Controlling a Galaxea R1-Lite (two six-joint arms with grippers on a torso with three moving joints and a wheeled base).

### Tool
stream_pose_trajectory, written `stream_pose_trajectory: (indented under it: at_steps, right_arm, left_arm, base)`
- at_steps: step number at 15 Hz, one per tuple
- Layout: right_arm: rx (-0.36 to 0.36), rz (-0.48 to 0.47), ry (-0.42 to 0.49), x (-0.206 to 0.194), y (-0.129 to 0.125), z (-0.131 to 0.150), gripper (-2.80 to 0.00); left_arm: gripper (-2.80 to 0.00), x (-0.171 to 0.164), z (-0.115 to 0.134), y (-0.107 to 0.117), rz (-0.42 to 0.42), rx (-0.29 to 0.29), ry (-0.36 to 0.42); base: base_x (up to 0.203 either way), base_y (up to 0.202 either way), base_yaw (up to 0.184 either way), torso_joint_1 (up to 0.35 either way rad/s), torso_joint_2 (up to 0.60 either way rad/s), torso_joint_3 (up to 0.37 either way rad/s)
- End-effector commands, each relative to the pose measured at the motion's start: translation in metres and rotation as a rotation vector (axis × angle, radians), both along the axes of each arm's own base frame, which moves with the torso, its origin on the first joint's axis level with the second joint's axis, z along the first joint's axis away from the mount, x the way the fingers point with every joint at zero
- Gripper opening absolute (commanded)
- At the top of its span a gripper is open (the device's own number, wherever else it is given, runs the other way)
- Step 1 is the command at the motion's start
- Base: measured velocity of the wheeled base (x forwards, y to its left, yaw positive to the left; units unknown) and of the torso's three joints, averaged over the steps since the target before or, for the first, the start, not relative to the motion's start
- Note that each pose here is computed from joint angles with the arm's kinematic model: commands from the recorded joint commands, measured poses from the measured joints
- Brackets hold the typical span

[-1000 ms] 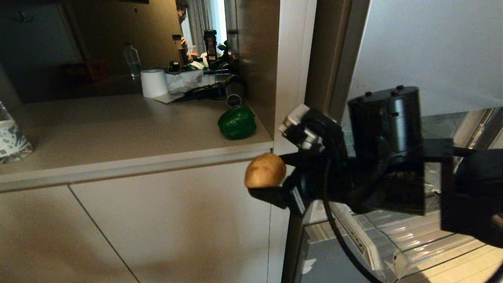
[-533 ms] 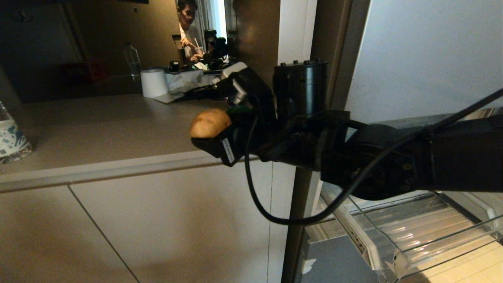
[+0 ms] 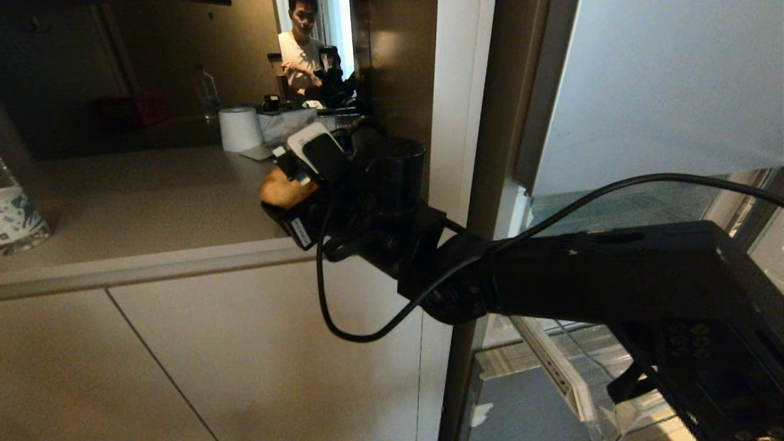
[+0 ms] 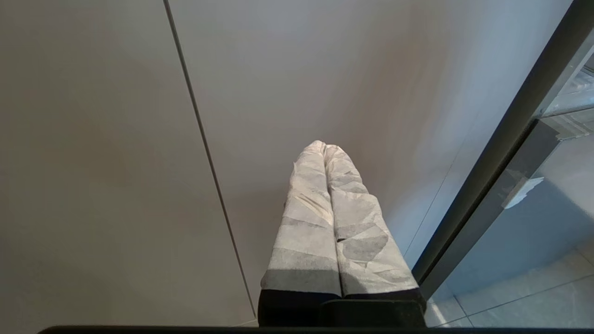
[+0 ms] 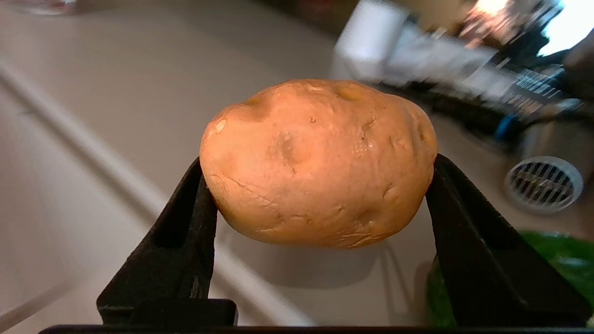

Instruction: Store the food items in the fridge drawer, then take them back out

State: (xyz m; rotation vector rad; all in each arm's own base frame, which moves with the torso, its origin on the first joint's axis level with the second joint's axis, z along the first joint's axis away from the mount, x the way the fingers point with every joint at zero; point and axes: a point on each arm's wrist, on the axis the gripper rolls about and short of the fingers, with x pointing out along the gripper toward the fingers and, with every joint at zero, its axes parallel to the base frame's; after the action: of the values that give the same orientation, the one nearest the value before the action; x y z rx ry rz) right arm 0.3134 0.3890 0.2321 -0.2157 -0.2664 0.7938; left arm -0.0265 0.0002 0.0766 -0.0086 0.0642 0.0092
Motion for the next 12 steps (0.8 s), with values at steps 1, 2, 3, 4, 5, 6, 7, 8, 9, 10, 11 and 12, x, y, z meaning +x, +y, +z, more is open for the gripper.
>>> stream_pose_trajectory:
  at_steps: [1, 2, 3, 4, 5, 6, 7, 8, 9, 10, 11, 12]
  right_arm:
    - [-0.020, -0.015, -0.005, 0.007, 0.008, -0.020, -2.80]
    - [-0.030, -0.023, -0.013, 0.008, 0.008, -0.023, -2.80]
    - [-0.033, -0.036, -0.023, 0.010, 0.008, -0.024, -2.80]
    - [-0.036, -0.047, -0.024, 0.012, 0.009, -0.028, -2.80]
    - [-0.043, -0.054, -0.031, 0.015, 0.008, -0.032, -2.80]
    - [-0.047, -0.062, -0.038, 0.018, 0.008, -0.036, -2.80]
    - [-0.046, -0.072, -0.053, 0.022, 0.007, -0.038, -2.80]
    - [-0.051, -0.079, -0.055, 0.025, 0.006, -0.042, -2.80]
    - [-0.047, -0.086, -0.062, 0.027, 0.004, -0.041, -2.80]
    - [-0.042, -0.099, -0.076, 0.028, 0.003, -0.041, -2.80]
    - [-0.043, -0.107, -0.087, 0.029, 0.002, -0.040, -2.80]
    - [-0.041, -0.114, -0.091, 0.030, 0.001, -0.039, -2.80]
  left_arm:
    - [-2.80, 0.000, 0.000, 0.000, 0.000, 0.000, 0.000]
    - [-2.80, 0.000, 0.000, 0.000, 0.000, 0.000, 0.000]
    - [-2.80, 0.000, 0.000, 0.000, 0.000, 0.000, 0.000]
    - [-2.80, 0.000, 0.000, 0.000, 0.000, 0.000, 0.000]
    - [-2.80, 0.000, 0.000, 0.000, 0.000, 0.000, 0.000]
    - [-2.80, 0.000, 0.000, 0.000, 0.000, 0.000, 0.000]
    - [-2.80, 0.000, 0.000, 0.000, 0.000, 0.000, 0.000]
    - [-2.80, 0.000, 0.000, 0.000, 0.000, 0.000, 0.000]
    - [-2.80, 0.000, 0.000, 0.000, 0.000, 0.000, 0.000]
    - [-2.80, 0.000, 0.000, 0.000, 0.000, 0.000, 0.000]
    - [-2.80, 0.000, 0.000, 0.000, 0.000, 0.000, 0.000]
    - [-2.80, 0.000, 0.000, 0.000, 0.000, 0.000, 0.000]
  base:
    - [0.000, 0.000, 0.000, 0.000, 0.00, 0.000]
    - [0.000, 0.000, 0.000, 0.000, 0.00, 0.000]
    - [0.000, 0.000, 0.000, 0.000, 0.00, 0.000]
    - [0.000, 0.000, 0.000, 0.000, 0.00, 0.000]
    - [0.000, 0.000, 0.000, 0.000, 0.00, 0.000]
    - [0.000, 0.000, 0.000, 0.000, 0.00, 0.000]
    - [0.000, 0.000, 0.000, 0.000, 0.00, 0.000]
    - [0.000, 0.000, 0.000, 0.000, 0.00, 0.000]
    - [0.000, 0.000, 0.000, 0.000, 0.00, 0.000]
    - [0.000, 0.000, 0.000, 0.000, 0.00, 0.000]
    - [0.000, 0.000, 0.000, 0.000, 0.00, 0.000]
    - [0.000, 0.000, 0.000, 0.000, 0.00, 0.000]
